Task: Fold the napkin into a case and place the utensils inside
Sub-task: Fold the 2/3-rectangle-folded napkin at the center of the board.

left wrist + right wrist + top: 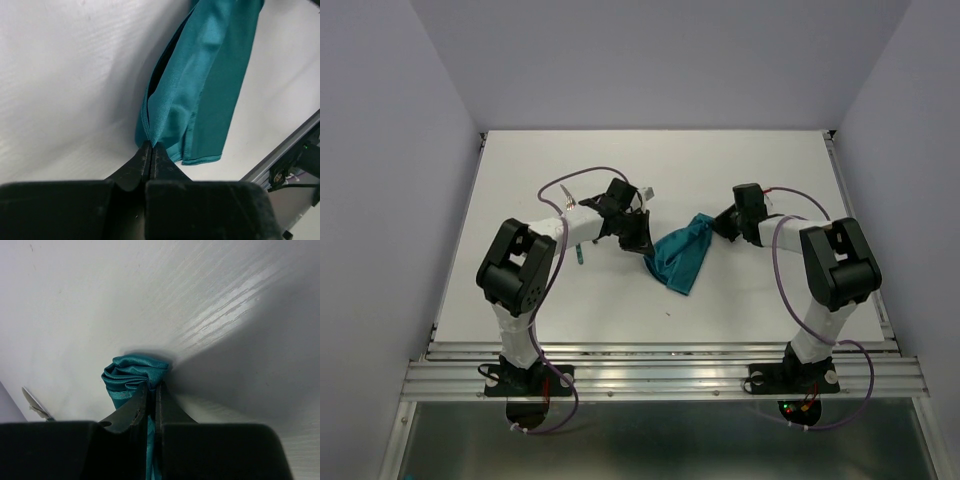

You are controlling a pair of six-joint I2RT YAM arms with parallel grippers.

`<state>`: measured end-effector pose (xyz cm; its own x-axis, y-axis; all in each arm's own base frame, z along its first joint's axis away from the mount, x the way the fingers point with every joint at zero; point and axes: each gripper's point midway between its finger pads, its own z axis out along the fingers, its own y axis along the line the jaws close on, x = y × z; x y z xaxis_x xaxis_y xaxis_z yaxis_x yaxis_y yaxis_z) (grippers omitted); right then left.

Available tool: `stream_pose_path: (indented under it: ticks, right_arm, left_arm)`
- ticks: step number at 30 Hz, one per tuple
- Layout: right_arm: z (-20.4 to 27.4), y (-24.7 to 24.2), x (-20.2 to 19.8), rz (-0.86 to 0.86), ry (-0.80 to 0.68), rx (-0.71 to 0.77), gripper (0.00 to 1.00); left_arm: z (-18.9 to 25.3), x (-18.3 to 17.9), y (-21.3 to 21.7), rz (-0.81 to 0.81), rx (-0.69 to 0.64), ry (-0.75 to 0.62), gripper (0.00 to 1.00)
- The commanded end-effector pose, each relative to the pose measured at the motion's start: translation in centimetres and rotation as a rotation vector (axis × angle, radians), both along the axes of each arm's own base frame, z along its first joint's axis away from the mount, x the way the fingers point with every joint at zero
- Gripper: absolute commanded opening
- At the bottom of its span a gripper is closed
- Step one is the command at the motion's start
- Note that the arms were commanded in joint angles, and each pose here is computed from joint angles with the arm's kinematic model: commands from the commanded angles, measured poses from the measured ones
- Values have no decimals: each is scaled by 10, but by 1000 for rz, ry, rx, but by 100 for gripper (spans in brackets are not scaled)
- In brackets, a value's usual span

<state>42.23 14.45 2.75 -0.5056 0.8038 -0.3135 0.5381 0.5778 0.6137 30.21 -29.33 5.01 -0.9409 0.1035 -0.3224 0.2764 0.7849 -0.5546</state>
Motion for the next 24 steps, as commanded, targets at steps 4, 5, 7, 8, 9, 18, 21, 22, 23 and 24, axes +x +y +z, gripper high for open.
stream_pose_path:
  ticks: [4,5,7,8,9,18,21,22,23,24]
  right_arm:
    - [-28,-18,0,-161,95,-30,1]
    - [-32,-18,0,-169,103,-28,1]
    - [-32,-17,4,-190,103,-12,1]
    - [-32,-17,5,-196,105,-7,1]
    - [-36,-17,5,-202,112,-7,1]
    - [-47,-18,0,-236,143,6,1]
    - [-50,-18,-1,-239,149,8,1]
    - [-47,-17,4,-237,127,18,1]
    - [-47,-17,5,-238,125,18,1]
    - [-47,-17,4,-238,127,19,1]
  left_arm:
    - [55,32,-3,-44,-2,-180,0]
    - [59,33,-4,-53,-6,-193,0]
    - [63,33,-4,-62,-11,-201,0]
    - [64,30,-6,-75,-18,-201,0]
    - [65,29,-8,-88,-20,-207,0]
    - [62,2,-28,-227,-10,-241,0]
    - [62,-6,-35,-260,10,-259,0]
    - [63,-10,-39,-275,11,-266,0]
    - [64,-10,-41,-279,20,-276,0]
    - [62,-13,-42,-286,27,-274,0]
